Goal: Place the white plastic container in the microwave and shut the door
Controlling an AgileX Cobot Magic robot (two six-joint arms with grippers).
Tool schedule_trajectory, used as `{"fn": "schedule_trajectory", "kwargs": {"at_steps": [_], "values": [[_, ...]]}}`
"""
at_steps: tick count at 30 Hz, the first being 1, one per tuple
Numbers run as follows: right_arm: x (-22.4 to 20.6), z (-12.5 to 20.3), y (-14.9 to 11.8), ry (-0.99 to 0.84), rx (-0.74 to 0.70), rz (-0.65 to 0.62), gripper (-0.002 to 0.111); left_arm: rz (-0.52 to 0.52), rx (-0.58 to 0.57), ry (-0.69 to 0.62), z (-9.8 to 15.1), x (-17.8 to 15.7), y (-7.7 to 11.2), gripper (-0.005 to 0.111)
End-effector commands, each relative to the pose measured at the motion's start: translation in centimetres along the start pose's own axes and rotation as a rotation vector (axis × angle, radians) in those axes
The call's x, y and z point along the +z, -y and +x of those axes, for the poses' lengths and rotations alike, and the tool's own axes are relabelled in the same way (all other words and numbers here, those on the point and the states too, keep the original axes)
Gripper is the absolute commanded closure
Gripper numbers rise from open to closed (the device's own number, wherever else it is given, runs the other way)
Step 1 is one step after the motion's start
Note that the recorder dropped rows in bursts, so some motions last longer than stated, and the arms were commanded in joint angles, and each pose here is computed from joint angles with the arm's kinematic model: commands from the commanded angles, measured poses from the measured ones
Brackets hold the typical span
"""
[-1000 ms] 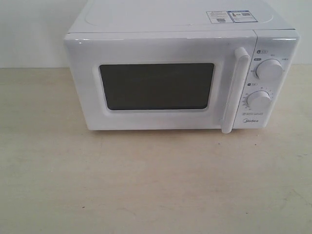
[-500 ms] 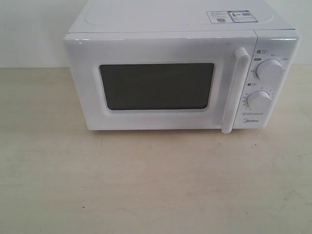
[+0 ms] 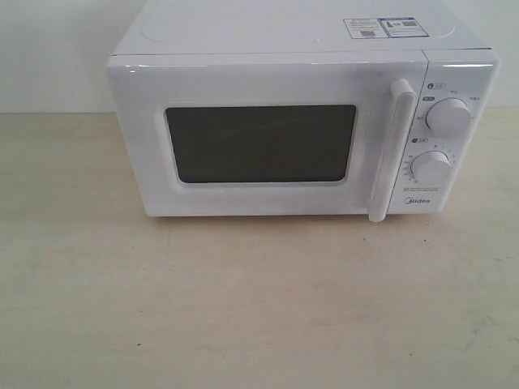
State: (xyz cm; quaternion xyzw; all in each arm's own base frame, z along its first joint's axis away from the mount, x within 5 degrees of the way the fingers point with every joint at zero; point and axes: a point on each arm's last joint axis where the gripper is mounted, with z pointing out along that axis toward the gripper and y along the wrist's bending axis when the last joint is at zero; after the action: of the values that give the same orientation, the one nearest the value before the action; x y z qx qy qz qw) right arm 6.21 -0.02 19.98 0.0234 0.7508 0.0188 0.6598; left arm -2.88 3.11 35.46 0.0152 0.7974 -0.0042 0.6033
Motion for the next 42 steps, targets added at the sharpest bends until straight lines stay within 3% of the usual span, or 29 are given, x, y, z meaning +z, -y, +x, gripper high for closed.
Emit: {"fn": "schedule_trajectory", "kwargs": {"at_steps": [1, 18, 42], "values": [[-0.3, 0.4, -0.1, 0.020, -0.027, -0.008, 0.108, -0.007, 0.002, 0.001, 0.0, 0.1, 0.0, 0.102], [-0.6, 1.9, 0.0, -0.132, -0.026, -0.010, 0.108, -0.007, 0.002, 0.001, 0.0, 0.1, 0.0, 0.102], [-0.6, 1.9, 0.0, -0.132, -0.020, -0.009, 0.108, -0.007, 0.002, 0.001, 0.0, 0.1, 0.0, 0.102]]}}
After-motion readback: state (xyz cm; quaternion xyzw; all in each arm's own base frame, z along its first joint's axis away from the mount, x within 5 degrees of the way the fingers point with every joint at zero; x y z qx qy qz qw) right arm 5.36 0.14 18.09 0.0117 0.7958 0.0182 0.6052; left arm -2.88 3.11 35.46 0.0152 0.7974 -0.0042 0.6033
